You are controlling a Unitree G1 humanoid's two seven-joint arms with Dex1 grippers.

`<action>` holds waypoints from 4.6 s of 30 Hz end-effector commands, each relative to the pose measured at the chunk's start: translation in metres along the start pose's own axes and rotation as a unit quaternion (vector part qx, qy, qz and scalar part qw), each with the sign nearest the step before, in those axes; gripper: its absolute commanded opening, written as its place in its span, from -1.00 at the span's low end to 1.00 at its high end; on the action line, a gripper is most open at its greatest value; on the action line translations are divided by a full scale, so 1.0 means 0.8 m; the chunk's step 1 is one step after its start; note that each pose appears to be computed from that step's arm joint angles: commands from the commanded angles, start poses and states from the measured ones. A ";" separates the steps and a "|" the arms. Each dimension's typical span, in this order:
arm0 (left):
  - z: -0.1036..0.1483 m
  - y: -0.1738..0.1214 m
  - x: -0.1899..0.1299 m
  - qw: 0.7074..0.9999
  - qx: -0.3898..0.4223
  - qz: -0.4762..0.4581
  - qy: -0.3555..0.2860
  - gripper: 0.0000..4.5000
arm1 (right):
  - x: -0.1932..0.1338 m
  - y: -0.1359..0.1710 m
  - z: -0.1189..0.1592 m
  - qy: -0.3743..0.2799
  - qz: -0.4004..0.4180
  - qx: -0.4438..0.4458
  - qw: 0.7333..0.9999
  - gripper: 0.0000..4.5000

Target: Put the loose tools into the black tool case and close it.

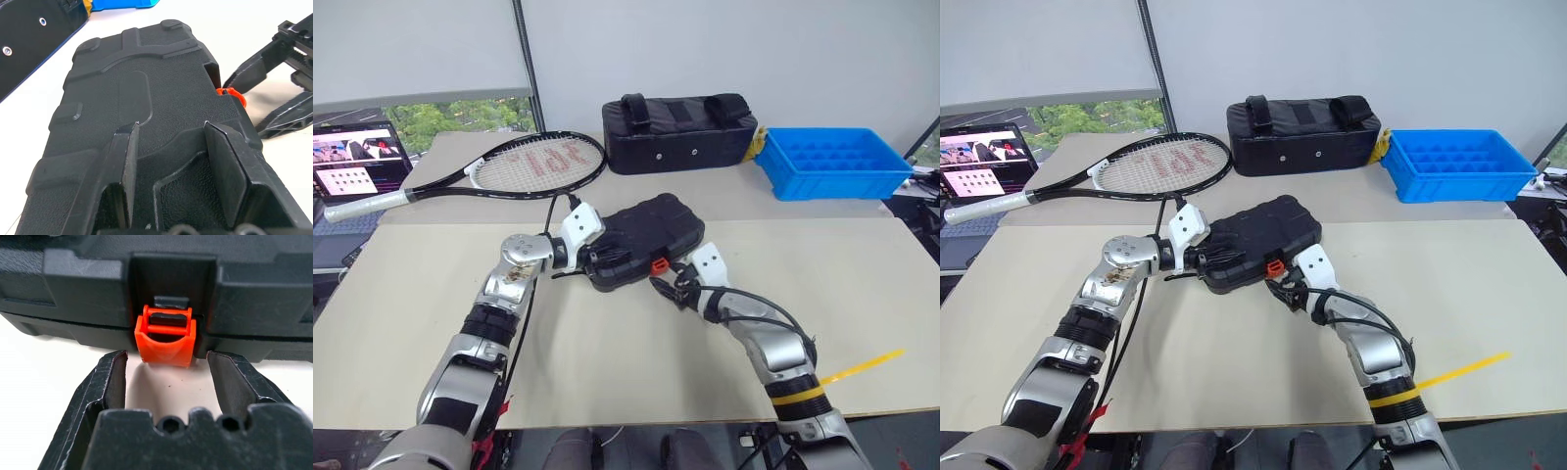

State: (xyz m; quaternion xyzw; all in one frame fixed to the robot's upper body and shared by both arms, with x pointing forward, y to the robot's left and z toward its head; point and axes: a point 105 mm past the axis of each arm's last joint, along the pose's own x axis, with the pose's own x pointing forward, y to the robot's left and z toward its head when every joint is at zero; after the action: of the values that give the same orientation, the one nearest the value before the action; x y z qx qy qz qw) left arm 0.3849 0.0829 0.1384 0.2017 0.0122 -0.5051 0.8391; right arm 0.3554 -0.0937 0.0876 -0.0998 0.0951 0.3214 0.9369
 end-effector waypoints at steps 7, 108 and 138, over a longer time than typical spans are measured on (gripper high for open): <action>-0.025 -0.004 -0.001 0.999 -0.013 0.001 0.040 0.02 | 0.008 0.001 0.025 -0.037 0.008 -0.021 0.999 -0.43; -0.048 -0.047 0.007 0.996 -0.008 -0.054 0.064 0.02 | -0.013 0.010 0.021 -0.012 -0.031 -0.027 0.999 0.31; -0.053 -0.047 0.003 0.996 -0.008 -0.059 0.071 0.02 | -0.022 0.003 0.016 -0.019 -0.053 -0.015 0.998 -0.49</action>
State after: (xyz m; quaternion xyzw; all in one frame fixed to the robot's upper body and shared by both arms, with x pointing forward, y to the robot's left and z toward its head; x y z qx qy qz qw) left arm 0.3715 0.0738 0.1343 0.2242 -0.0036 -0.5241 0.8216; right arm 0.3442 -0.0969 0.0831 -0.1049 0.0990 0.2736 0.9510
